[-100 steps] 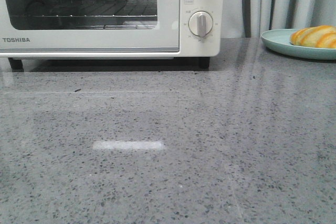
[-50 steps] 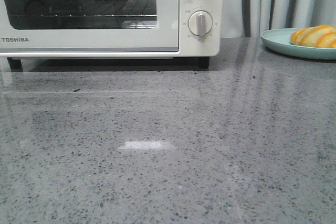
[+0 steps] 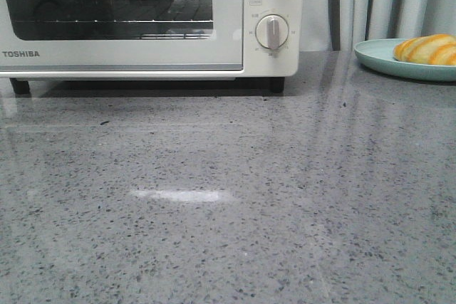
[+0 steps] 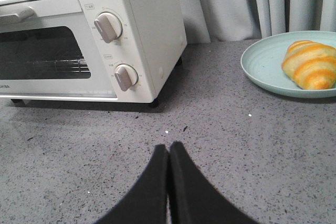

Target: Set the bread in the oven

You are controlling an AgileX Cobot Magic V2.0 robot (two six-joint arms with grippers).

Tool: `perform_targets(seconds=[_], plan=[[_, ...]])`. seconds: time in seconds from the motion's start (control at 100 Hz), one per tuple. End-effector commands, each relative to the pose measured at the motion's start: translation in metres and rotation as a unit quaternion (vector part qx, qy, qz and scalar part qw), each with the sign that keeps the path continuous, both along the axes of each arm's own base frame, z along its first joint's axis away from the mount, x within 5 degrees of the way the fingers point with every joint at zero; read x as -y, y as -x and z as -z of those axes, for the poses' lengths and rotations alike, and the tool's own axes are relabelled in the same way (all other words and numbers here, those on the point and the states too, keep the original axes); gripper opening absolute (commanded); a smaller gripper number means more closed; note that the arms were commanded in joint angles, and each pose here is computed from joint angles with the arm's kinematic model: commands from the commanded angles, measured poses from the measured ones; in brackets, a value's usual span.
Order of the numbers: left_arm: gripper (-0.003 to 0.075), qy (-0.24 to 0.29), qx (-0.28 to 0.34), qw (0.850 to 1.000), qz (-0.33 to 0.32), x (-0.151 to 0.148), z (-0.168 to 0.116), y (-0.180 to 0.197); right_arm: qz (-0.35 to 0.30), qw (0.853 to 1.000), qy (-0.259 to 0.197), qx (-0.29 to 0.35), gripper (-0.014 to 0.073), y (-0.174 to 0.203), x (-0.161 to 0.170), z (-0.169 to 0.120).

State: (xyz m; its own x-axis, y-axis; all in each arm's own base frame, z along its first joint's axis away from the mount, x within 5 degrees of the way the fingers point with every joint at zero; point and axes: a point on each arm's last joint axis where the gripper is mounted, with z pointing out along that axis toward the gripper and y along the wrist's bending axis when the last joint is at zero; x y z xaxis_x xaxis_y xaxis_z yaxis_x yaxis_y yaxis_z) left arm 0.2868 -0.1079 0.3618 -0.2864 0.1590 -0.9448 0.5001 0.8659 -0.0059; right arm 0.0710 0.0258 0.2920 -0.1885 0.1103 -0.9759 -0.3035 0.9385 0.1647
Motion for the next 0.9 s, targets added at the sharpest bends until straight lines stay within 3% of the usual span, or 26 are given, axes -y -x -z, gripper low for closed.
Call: perform_targets(seconds=[0.0,0.29,0.59,0.89], plan=[[-0.0021,0.011,0.012,1.0,0.003,0.003,-0.01,0.0,0.006,0.999,-0.007,0.044,-0.0069,-0.002,0.001,-0.017],[-0.0022,-0.051,-0.091,0.987,0.12,0.012,0.009,0.023,0.009,0.998,-0.013,0.061,-0.0069,-0.002,0.001,-0.021],[-0.0022,-0.067,-0.157,0.977,0.126,0.0,0.043,0.062,0.021,0.992,-0.033,0.124,-0.0069,-0.002,0.003,-0.033],[-0.0022,-0.078,-0.204,0.969,0.113,-0.006,0.083,0.076,0.022,0.991,-0.034,0.127,-0.0069,-0.002,0.004,-0.033]])
